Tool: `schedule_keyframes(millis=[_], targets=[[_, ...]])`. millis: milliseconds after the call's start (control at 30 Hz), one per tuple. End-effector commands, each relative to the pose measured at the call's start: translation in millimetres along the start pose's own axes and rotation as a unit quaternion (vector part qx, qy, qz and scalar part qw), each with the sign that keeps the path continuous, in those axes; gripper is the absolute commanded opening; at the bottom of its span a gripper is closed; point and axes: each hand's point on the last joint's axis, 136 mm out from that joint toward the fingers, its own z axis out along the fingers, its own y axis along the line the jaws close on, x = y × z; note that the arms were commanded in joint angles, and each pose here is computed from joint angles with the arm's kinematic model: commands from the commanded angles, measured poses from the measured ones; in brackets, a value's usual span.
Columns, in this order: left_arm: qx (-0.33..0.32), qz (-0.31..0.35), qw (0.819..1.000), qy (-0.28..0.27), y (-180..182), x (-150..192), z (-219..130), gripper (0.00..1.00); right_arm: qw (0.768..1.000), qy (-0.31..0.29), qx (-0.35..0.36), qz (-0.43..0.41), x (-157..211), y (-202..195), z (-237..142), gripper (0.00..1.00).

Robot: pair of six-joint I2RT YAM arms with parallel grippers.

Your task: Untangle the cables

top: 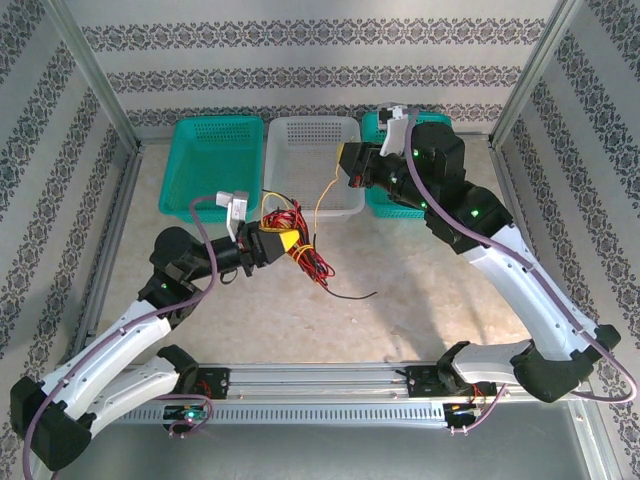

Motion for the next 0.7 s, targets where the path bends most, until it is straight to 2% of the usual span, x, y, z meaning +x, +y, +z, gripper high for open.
schedule_keyframes(millis=[0,67,167,300,400,533,600,667], targets=[[0.113,0.052,0.992,-0.021,-74,-33,-7,0.00,0.999,0.001,-0.004,0.033,15,-20,12,0.00],[0.135,0.066,0.988,-0.043,-88,-50,-5,0.00,0.998,0.006,-0.012,0.064,37,-35,18,0.00],[0.164,0.068,0.980,-0.093,-97,-76,-1,0.00,0.990,0.006,-0.073,0.119,71,-34,25,0.00],[0.111,0.084,0.968,-0.211,-71,-117,1,0.00,0.986,-0.007,-0.090,0.144,109,-31,25,0.00],[0.023,0.149,0.953,-0.264,-44,-138,3,0.00,0.982,-0.008,-0.106,0.156,132,-20,22,0.00],[-0.193,0.195,0.913,-0.303,49,-152,-2,0.00,0.980,-0.010,-0.123,0.156,149,2,9,0.00],[-0.264,0.213,0.902,-0.267,87,-145,4,0.00,0.980,-0.014,-0.133,0.150,148,14,1,0.00],[-0.301,0.224,0.900,-0.222,114,-130,11,0.00,0.980,-0.023,-0.143,0.140,140,25,-11,0.00]])
